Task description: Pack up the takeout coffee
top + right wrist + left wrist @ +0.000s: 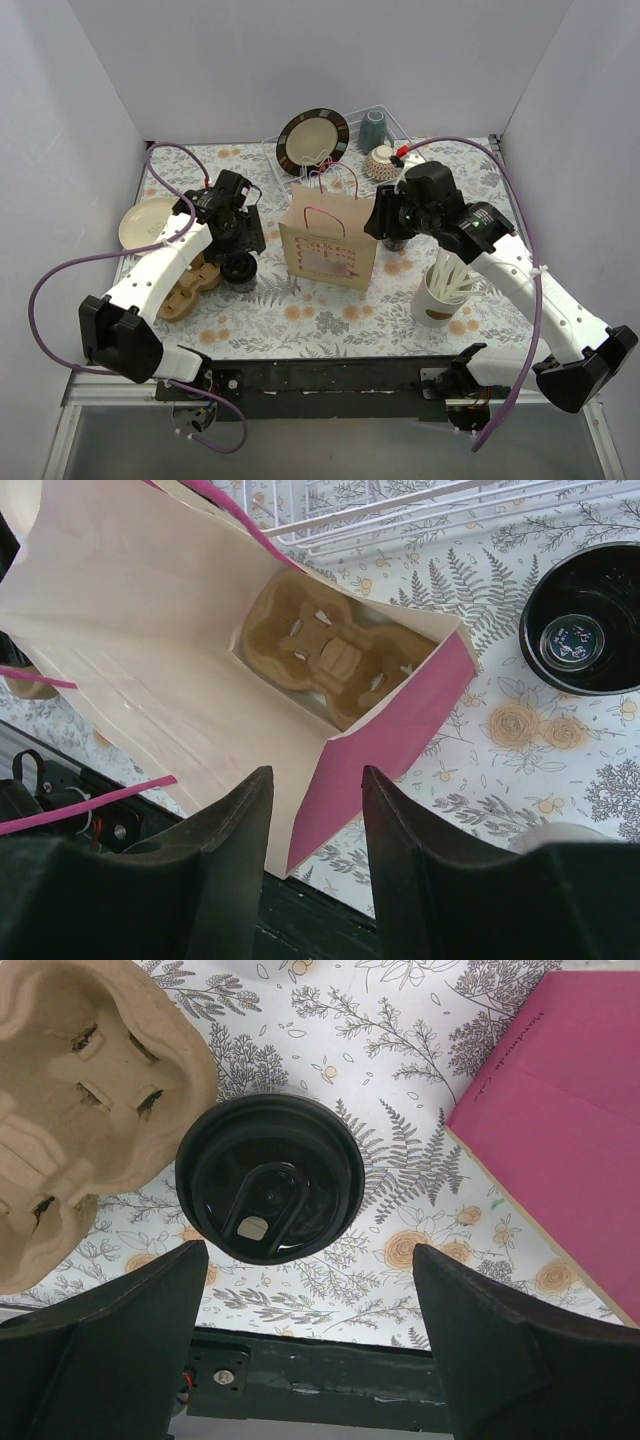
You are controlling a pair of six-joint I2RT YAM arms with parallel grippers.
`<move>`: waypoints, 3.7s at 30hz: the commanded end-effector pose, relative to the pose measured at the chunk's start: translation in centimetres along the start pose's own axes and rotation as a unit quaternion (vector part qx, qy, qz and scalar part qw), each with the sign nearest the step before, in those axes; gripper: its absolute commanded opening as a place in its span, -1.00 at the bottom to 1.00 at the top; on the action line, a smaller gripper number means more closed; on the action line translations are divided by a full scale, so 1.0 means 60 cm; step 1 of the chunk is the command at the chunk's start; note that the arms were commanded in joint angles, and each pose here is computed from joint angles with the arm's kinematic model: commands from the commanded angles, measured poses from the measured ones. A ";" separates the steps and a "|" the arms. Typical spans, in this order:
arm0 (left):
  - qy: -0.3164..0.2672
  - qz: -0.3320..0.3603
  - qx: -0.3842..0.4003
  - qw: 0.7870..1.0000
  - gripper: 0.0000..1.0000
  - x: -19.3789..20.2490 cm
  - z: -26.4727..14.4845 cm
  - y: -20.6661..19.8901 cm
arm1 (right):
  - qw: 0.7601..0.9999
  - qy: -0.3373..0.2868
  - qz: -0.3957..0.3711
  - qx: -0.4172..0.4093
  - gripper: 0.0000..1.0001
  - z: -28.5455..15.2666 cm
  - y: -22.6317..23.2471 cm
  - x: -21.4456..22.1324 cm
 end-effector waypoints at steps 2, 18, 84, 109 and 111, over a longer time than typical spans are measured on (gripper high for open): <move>-0.020 0.010 -0.030 0.999 0.74 -0.010 0.010 0.013 | 0.999 -0.042 0.011 0.005 -0.01 -0.043 0.002 -0.021; -0.012 0.020 -0.068 0.997 0.59 -0.016 0.057 0.009 | 0.999 -0.042 0.005 0.019 -0.03 -0.049 -0.005 -0.020; 0.009 0.016 -0.078 0.997 0.56 -0.004 0.077 0.012 | 0.998 -0.062 0.005 0.028 -0.01 -0.056 -0.015 -0.027; 0.017 0.007 -0.013 1.000 -0.63 -0.019 0.027 -0.017 | 0.993 -0.058 0.074 0.073 0.19 -0.068 -0.012 -0.054; 0.011 0.005 -0.008 1.000 -0.73 -0.025 0.015 -0.019 | 0.993 -0.053 0.076 0.069 0.18 -0.062 -0.009 -0.057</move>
Point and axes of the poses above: each gripper's point midway between its finger pads, its own z axis out along the fingers, its own y axis along the line the jaws close on, x = y × z, the point moved 7 cm from there along -z, back along the fingers, and after that the axes turned 6 degrees about -z, right-handed, at the moved point
